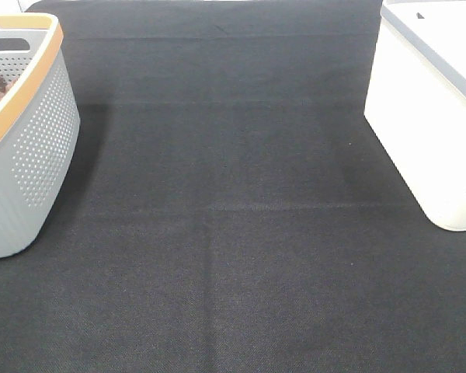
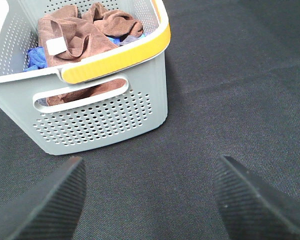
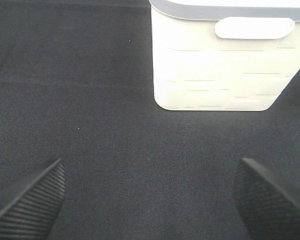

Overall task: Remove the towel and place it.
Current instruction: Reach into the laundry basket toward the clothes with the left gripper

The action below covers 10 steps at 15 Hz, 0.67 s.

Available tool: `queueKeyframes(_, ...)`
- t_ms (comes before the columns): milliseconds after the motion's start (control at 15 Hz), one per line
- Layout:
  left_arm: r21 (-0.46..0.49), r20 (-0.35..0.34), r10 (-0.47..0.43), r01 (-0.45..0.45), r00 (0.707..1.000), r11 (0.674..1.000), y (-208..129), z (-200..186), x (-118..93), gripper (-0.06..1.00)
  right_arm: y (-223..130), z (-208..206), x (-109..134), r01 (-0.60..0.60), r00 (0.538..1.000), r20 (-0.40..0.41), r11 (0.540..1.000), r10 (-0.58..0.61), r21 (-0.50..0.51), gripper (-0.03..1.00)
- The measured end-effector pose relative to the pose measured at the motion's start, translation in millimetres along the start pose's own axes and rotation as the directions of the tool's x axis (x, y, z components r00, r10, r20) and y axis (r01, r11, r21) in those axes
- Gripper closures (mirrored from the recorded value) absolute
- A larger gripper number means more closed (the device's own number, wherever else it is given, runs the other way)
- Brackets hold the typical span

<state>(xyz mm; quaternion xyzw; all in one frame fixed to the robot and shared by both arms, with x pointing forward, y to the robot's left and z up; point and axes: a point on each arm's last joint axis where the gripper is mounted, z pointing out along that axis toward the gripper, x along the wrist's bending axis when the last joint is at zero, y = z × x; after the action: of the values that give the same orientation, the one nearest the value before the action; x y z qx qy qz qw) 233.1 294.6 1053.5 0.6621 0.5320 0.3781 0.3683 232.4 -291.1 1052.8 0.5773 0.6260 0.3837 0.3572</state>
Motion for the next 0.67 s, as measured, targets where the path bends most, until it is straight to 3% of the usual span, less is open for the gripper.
queueKeyframes(667,0.000,0.000,0.000,0.000,1.000,1.000,0.0,0.0,0.0,0.25,0.0,0.0,0.0,0.000,1.000,0.000,1.000,0.000,0.000,0.11)
